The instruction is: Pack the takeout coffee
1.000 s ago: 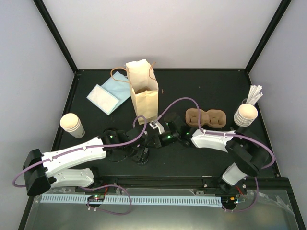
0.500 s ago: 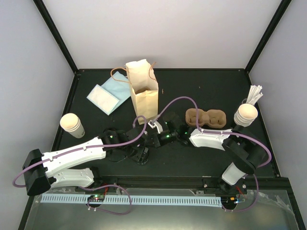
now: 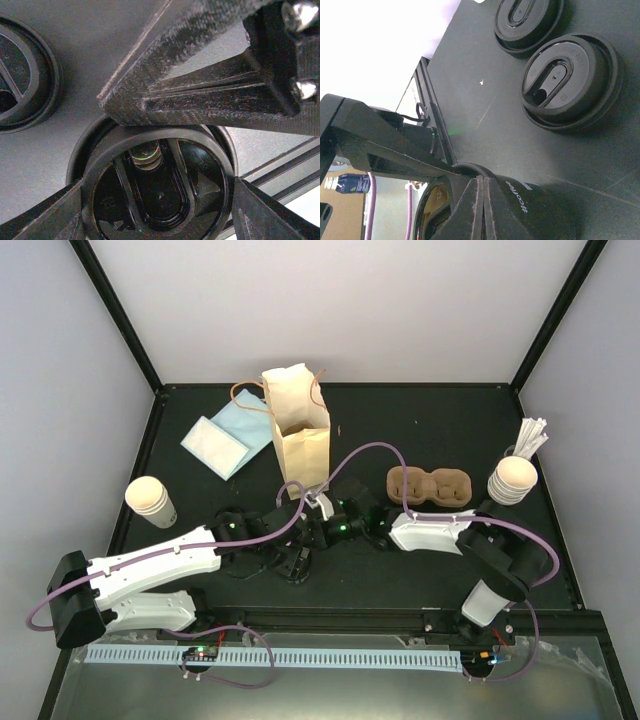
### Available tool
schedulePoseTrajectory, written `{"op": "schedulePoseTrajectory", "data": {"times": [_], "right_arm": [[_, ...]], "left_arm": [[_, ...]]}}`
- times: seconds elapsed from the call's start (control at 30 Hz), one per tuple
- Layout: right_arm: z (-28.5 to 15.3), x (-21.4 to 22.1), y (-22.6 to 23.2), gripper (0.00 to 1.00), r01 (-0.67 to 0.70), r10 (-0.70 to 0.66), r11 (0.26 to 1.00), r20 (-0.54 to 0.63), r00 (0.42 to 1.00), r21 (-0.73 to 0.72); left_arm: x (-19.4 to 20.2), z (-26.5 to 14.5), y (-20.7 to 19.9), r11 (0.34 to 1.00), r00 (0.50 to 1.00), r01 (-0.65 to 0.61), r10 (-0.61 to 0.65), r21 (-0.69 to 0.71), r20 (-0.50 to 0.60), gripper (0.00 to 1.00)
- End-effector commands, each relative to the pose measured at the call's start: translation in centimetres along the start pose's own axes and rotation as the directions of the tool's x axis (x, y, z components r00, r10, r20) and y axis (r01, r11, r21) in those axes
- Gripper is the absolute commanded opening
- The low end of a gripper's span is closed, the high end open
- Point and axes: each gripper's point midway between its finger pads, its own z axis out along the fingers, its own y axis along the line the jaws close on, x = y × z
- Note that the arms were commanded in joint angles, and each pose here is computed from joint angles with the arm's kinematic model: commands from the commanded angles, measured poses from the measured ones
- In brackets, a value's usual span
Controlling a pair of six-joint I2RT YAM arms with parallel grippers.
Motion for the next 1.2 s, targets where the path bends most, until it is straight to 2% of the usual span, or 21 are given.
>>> {"op": "schedulePoseTrajectory", "data": {"times": [0.0, 0.3, 0.47, 0.6, 0.8, 1.17], "right_arm": [[-0.2, 12.9, -8.0, 0.01, -0.216, 0.306, 0.925, -0.274, 0.912, 0.313], [-0.2, 13.1, -7.5, 0.01, -0.249, 0.322, 0.927, -0.255, 0.912, 0.28], [-1.5, 9.0, -5.3, 0.01, -0.183, 0.227, 0.951, -0.165, 0.96, 0.248], [-3.0, 6.4, -4.3, 0.01, -0.156, 0.188, 0.958, -0.117, 0.975, 0.239], [-3.0, 7.1, -3.9, 0.01, -0.149, 0.185, 0.967, -0.167, 0.968, 0.209], [-3.6, 8.9, -5.0, 0.01, -0.155, 0.211, 0.954, -0.207, 0.955, 0.255]], "left_arm": [[8.3, 3.4, 3.2, 0.994, 0.94, 0.006, -0.043, -0.109, -0.339, 0.68], [8.4, 3.6, 3.3, 0.992, 0.937, 0.009, -0.051, -0.122, -0.347, 0.68], [8.3, 3.5, 3.4, 0.992, 0.938, 0.007, -0.05, -0.125, -0.343, 0.68], [8.4, 3.3, 3.6, 0.991, 0.939, 0.005, -0.05, -0.132, -0.341, 0.68], [8.4, 3.4, 3.7, 0.991, 0.94, 0.007, -0.053, -0.134, -0.337, 0.68], [8.3, 3.5, 3.5, 0.992, 0.94, 0.005, -0.048, -0.128, -0.338, 0.68]]}}
